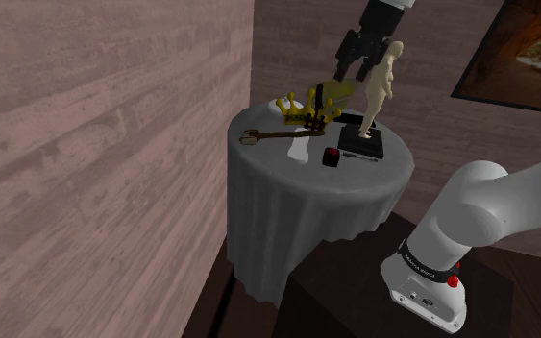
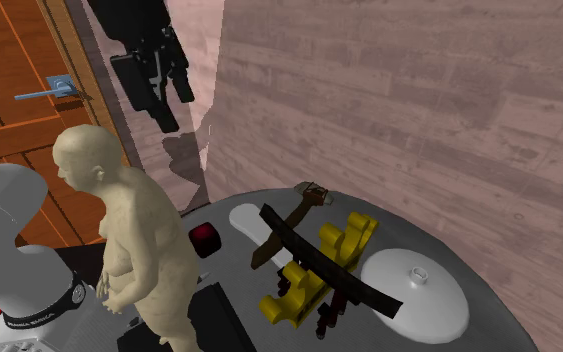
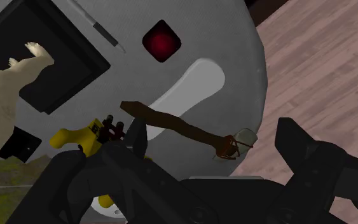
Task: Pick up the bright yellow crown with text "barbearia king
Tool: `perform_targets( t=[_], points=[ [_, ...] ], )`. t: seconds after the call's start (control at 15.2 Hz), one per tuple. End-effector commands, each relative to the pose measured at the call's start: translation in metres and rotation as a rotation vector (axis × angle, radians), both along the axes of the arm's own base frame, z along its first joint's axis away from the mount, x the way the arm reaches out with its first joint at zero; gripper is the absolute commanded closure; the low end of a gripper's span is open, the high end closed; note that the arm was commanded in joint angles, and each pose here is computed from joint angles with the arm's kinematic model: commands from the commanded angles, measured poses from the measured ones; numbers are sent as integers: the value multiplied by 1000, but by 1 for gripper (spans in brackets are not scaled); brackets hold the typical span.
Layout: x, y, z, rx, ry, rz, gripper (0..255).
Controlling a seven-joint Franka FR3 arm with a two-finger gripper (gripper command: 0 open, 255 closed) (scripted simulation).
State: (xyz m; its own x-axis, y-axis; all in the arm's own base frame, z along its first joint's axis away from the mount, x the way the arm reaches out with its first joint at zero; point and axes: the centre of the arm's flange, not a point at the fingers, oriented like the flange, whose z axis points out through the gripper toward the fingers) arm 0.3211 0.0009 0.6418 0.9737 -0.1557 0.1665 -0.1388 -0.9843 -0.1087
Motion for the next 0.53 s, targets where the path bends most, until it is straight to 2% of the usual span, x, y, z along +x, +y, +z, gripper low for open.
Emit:
perform_targets(
  t=[0.0, 0.46],
  points=[
    [0, 0, 0, 0, 0, 0, 0],
    [84, -40, -26, -92, 90, 46, 0]
  ],
)
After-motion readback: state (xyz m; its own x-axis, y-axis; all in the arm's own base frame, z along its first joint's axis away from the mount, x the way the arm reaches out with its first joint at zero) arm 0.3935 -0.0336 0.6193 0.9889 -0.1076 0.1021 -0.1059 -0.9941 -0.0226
